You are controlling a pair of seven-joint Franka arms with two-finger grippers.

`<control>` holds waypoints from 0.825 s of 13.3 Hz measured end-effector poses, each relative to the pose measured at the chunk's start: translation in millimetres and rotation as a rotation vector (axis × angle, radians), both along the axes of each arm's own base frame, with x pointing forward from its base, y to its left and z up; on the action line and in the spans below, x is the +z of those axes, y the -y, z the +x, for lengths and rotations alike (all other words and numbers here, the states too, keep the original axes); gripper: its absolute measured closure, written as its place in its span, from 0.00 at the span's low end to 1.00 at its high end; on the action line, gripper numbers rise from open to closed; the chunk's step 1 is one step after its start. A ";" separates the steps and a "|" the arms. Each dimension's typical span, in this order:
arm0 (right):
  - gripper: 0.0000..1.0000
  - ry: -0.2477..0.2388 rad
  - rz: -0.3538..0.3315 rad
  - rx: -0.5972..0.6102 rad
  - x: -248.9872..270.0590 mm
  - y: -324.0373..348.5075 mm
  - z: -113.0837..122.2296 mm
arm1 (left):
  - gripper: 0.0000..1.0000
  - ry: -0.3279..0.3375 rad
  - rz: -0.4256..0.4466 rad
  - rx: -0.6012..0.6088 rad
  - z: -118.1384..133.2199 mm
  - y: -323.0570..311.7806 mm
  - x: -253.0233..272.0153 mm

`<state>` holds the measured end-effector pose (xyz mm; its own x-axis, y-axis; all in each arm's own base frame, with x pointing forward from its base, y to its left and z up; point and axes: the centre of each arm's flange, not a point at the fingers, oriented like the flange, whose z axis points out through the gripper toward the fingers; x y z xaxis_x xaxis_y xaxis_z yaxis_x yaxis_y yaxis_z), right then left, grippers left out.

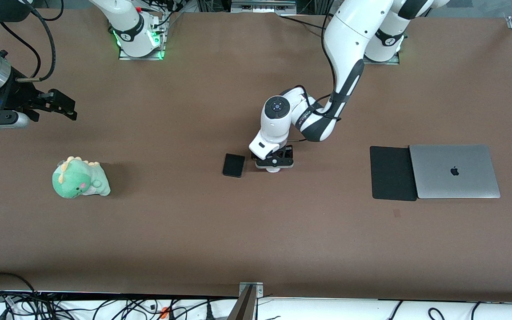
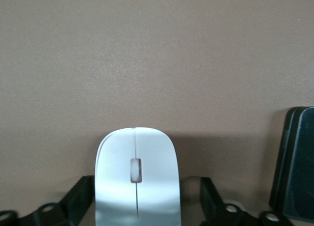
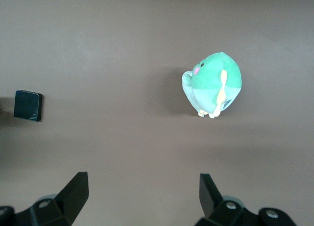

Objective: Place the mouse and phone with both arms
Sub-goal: 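Lower the left gripper and close it on the white mouse, then carry the mouse with the left gripper onto the black mousepad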

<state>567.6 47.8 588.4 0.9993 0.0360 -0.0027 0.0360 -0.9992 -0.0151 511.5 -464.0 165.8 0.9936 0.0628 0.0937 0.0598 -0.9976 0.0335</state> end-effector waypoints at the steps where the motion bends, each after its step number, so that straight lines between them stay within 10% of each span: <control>1: 0.00 0.000 0.000 0.000 0.0 0.0 0.0 | 0.22 -0.007 0.009 0.000 -1.2 0.4 1.9; 3: 0.00 0.000 0.000 0.000 0.0 0.0 0.0 | 0.40 -0.026 0.037 0.001 -3.4 -0.3 8.5; 11: 0.00 0.000 0.000 0.000 0.2 -0.1 0.0 | 0.40 -0.079 0.151 -0.006 46.4 -68.8 102.1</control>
<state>567.6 47.9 588.6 0.9993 0.0361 -0.0022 0.0361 -0.9992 -0.0152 557.8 -395.3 267.9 0.9986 0.0478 0.0228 0.0502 -0.9914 -0.1211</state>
